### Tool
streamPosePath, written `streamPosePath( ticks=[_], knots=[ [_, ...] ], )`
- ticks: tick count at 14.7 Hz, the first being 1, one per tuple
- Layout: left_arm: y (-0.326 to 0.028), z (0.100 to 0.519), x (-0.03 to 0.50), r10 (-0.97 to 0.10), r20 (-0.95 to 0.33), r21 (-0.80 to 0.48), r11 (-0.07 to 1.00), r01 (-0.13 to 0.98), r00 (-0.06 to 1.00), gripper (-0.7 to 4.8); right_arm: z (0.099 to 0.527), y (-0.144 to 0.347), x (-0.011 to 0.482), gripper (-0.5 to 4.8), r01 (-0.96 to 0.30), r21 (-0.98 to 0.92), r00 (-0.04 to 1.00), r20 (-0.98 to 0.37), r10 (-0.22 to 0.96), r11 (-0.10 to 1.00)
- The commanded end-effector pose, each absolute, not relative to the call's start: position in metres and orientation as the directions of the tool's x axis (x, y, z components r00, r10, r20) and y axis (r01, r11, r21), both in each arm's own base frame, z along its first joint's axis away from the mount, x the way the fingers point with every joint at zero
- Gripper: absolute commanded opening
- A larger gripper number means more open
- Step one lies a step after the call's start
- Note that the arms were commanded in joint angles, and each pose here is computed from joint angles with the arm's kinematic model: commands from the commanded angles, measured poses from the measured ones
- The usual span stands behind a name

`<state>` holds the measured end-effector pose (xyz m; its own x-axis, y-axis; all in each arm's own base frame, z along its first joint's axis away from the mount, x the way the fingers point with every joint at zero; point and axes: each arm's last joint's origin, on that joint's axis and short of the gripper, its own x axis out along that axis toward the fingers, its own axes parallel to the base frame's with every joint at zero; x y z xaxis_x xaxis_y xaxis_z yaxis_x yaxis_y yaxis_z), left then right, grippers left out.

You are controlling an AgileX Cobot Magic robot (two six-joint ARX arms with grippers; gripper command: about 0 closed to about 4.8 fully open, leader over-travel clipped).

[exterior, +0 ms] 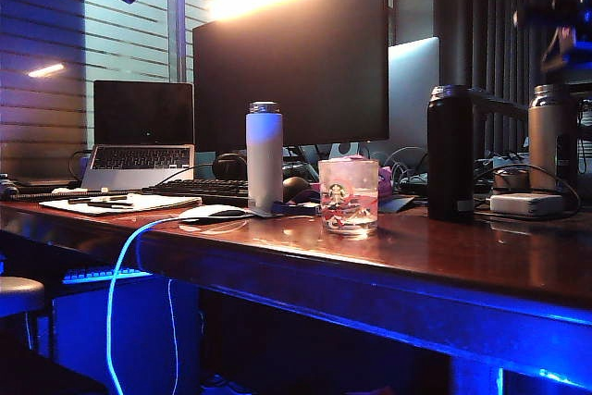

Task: Pick up the black thermos, pour a little water from inside into the glass cup, then place the black thermos back on the table.

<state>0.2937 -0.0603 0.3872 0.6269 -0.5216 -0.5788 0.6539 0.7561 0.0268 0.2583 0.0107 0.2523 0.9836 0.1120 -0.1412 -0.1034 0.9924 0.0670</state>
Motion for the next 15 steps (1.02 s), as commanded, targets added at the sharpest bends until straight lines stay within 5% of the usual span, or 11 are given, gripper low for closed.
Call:
streamPosePath(
  ticks=[1,4,9,10,12,15],
  knots=[
    [-0.063,0.390,0.291,-0.618,-0.543,-0.039,0.695,0.718,0.569,-0.04,0.249,0.011,0.269,-0.01,-0.110,0.050,0.988,-0.101,0.114,0.993],
    [-0.073,0.391,0.287,-0.722,-0.498,-0.100,0.598,0.795,0.481,-0.04,0.231,0.012,0.289,-0.01,-0.115,-0.026,0.992,-0.058,0.113,0.993],
    [-0.088,0.396,0.288,-0.753,-0.449,-0.038,0.554,0.832,0.481,-0.03,0.202,0.012,0.309,0.05,-0.124,-0.028,0.991,-0.059,0.122,0.992],
    [-0.087,0.396,0.288,-0.752,-0.449,-0.037,0.555,0.831,0.482,-0.03,0.201,0.013,0.309,1.09,-0.141,-0.060,0.989,-0.053,0.138,0.988],
    [-0.087,0.396,0.288,-0.753,-0.449,-0.037,0.554,0.832,0.482,-0.03,0.202,0.014,0.310,4.70,-0.155,-0.082,0.988,-0.034,0.152,0.985],
    [-0.087,0.396,0.288,-0.753,-0.448,-0.038,0.554,0.832,0.481,-0.03,0.200,0.014,0.313,4.79,-0.140,-0.043,0.990,0.007,0.141,0.989]
  ],
)
